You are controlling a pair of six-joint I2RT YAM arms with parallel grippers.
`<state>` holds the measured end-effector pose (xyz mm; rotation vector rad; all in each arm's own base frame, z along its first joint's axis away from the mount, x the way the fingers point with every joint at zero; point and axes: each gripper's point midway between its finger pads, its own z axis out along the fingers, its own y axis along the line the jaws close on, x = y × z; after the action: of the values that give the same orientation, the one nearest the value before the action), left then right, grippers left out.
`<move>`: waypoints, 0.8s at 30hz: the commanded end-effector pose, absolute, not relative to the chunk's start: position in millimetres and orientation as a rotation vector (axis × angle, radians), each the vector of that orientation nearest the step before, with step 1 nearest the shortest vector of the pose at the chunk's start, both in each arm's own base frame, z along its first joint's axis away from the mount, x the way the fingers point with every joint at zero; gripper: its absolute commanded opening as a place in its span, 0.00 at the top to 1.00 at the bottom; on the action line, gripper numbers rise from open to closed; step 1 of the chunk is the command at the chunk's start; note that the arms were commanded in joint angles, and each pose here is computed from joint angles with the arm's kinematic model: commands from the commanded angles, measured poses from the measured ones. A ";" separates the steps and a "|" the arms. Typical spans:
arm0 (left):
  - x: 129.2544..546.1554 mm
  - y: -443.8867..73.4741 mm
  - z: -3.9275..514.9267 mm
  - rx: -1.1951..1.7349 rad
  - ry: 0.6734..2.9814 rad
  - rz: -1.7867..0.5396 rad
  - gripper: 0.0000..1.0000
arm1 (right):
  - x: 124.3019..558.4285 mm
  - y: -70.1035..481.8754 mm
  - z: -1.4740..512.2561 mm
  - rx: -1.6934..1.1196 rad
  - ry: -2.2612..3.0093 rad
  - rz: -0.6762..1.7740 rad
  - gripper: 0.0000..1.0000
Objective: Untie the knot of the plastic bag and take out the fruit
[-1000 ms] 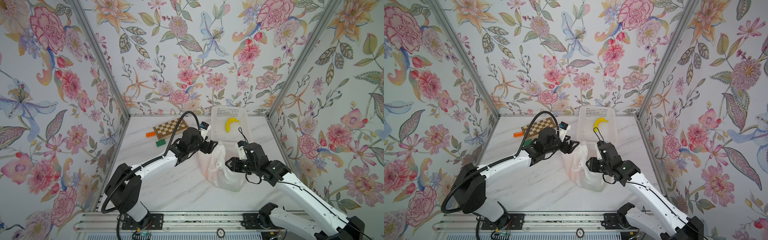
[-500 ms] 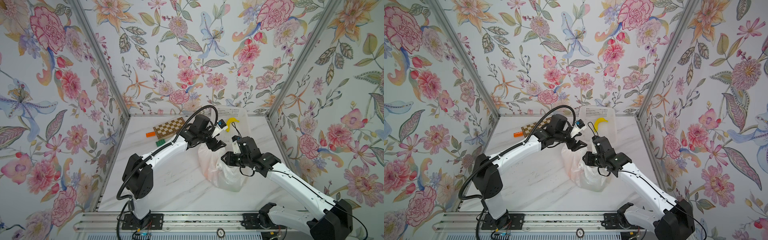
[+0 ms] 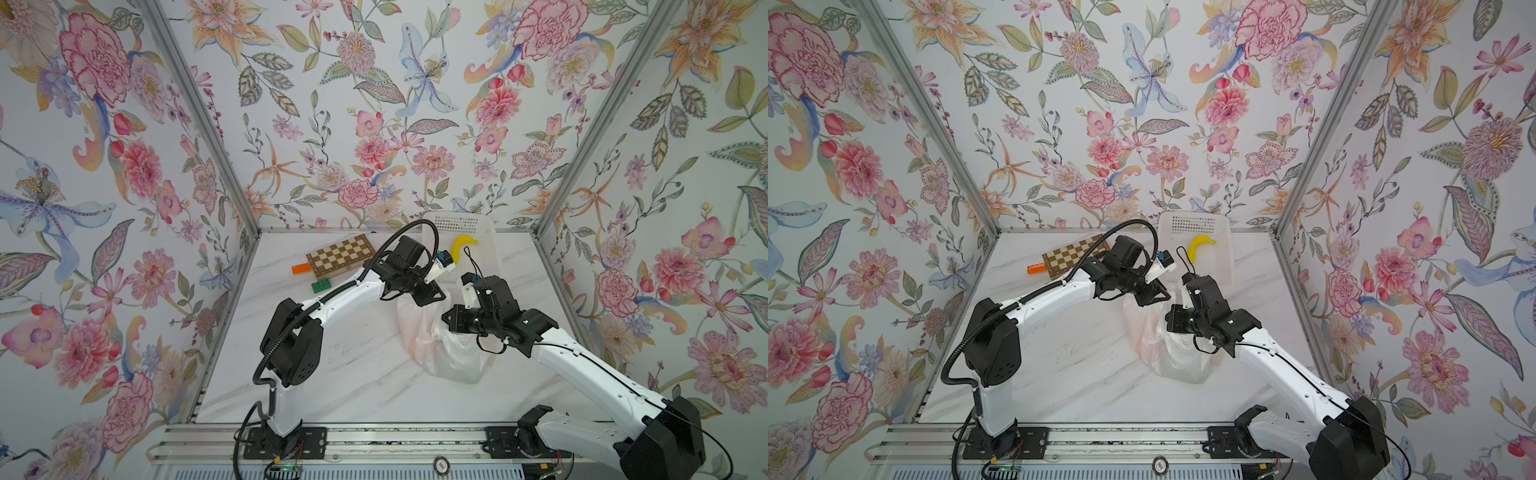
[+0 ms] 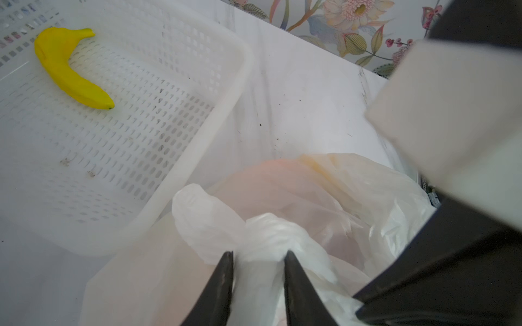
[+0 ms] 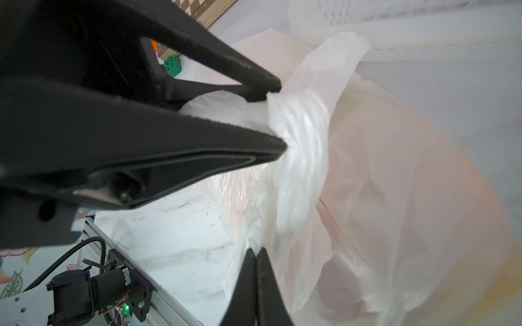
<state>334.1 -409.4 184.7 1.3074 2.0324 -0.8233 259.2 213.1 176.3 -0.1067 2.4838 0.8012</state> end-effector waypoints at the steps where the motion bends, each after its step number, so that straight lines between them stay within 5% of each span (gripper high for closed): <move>1: 361.7 -405.8 191.5 1.139 2.080 -0.757 0.87 | 255.5 214.1 180.7 -0.119 2.459 0.843 1.00; 3: 375.1 -406.3 199.3 1.007 2.100 -0.755 0.93 | 252.7 215.3 181.9 -0.137 2.454 0.854 1.00; 19: 450.6 -386.7 238.5 0.423 2.095 -0.854 0.77 | 181.5 253.3 154.7 -0.453 2.557 1.046 1.00; 24: 451.8 -377.7 245.0 0.379 2.093 -0.838 0.74 | 182.6 254.4 169.6 -0.448 2.517 1.031 0.88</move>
<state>445.9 -379.5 225.3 0.4452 2.1322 -0.8255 183.3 257.1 160.3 -0.4447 2.5404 1.0398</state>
